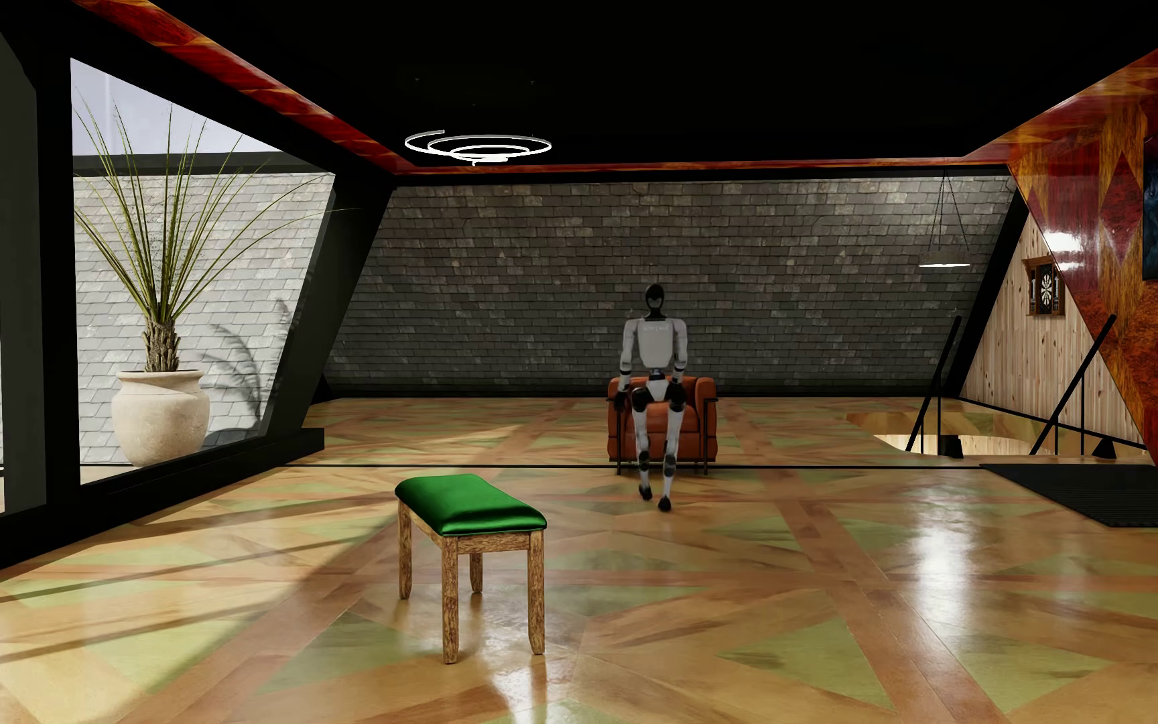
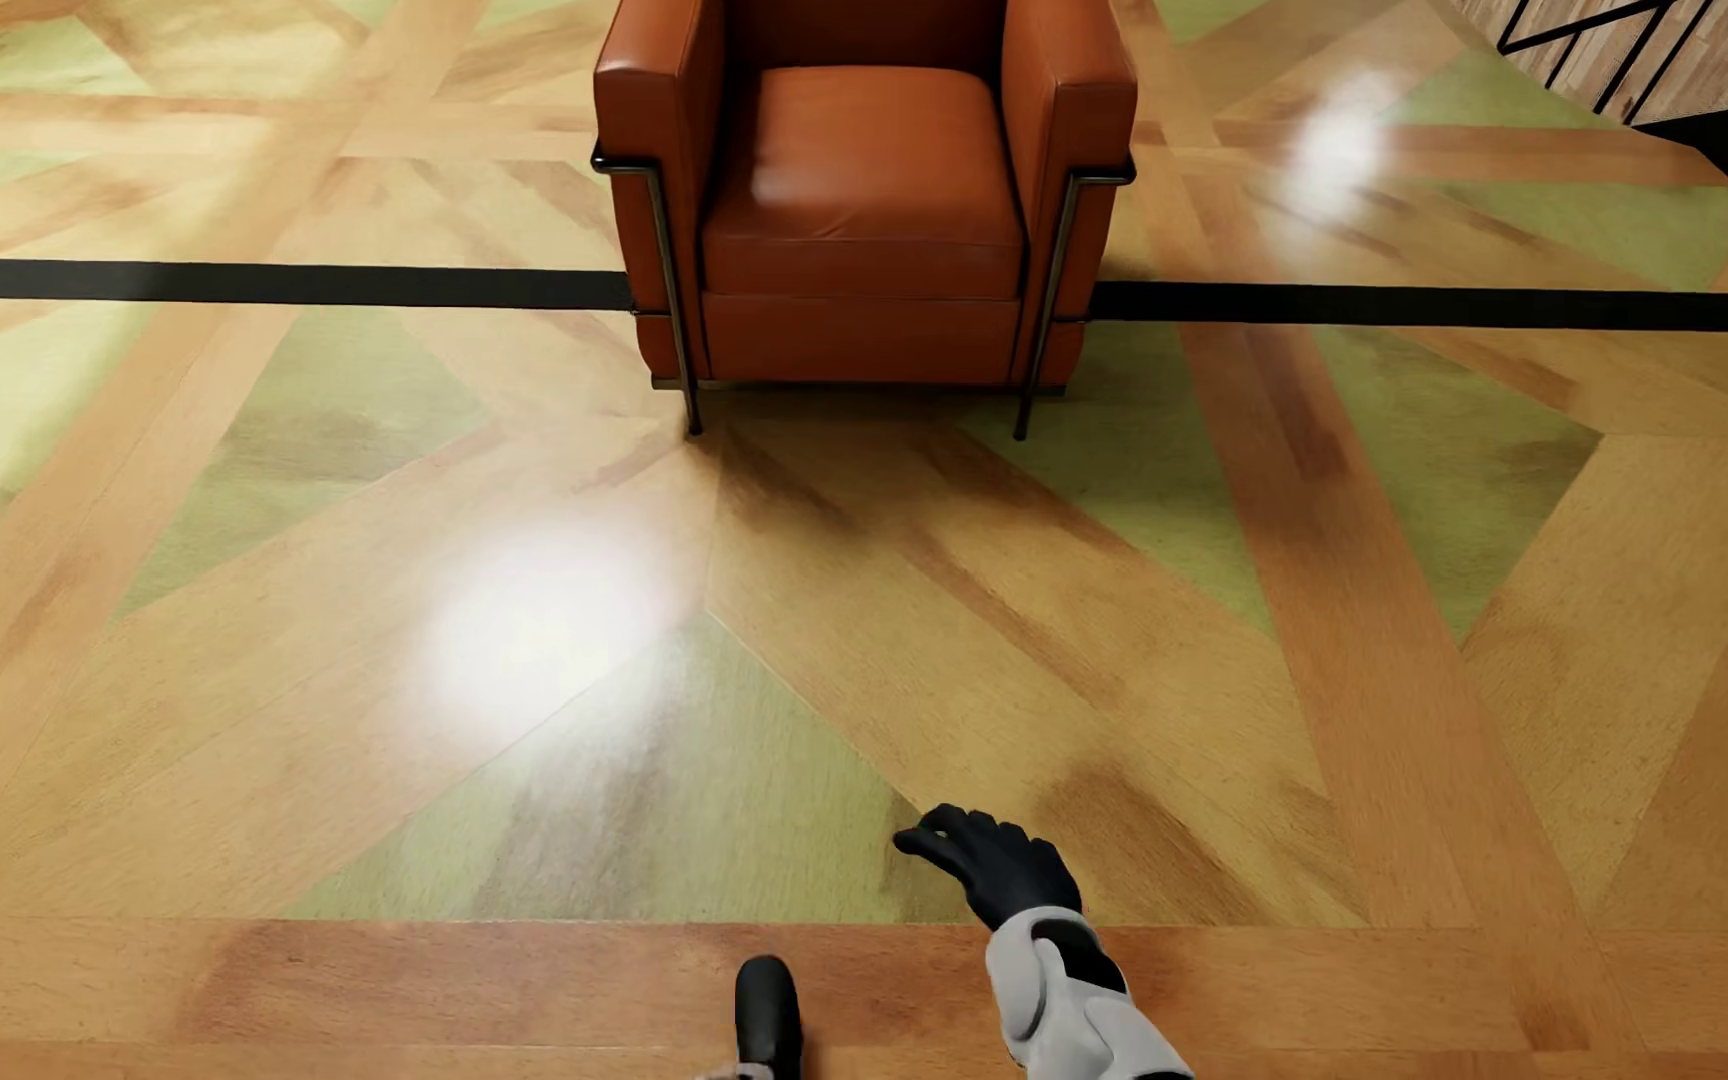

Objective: Walk to the dark orange armchair

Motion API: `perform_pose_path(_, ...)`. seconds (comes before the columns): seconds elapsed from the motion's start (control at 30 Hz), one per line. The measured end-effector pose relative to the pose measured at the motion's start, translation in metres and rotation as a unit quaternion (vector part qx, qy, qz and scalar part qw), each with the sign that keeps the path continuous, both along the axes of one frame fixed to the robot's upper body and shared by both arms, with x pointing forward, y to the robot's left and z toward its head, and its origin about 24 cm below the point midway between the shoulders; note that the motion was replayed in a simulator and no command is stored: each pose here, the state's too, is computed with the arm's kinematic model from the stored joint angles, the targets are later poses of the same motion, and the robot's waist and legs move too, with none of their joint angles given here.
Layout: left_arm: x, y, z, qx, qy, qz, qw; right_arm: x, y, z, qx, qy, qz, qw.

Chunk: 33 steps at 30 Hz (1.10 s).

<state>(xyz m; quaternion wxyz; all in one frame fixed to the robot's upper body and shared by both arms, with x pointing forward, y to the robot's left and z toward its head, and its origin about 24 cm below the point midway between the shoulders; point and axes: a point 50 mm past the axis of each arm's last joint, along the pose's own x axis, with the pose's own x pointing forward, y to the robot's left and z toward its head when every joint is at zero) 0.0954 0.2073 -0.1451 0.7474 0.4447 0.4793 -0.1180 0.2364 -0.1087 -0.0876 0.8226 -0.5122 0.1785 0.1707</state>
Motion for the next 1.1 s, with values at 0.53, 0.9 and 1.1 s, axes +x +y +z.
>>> perform_pose_path(0.53, 0.057, -0.042, 0.008, -0.027, -0.083, -0.05, 0.995, -0.102, -0.119, -0.046, -0.103, 0.178, -0.171, 0.964)
perform_pose_path(0.9, 0.072, -0.039, 0.017, -0.02, -0.115, -0.047, 0.992, -0.147, -0.073, -0.07, -0.112, 0.25, -0.198, 0.941)
perform_pose_path(1.1, 0.037, -0.021, 0.006, -0.016, -0.018, -0.14, 0.99, -0.109, -0.051, -0.065, -0.067, 0.239, -0.09, 0.965)
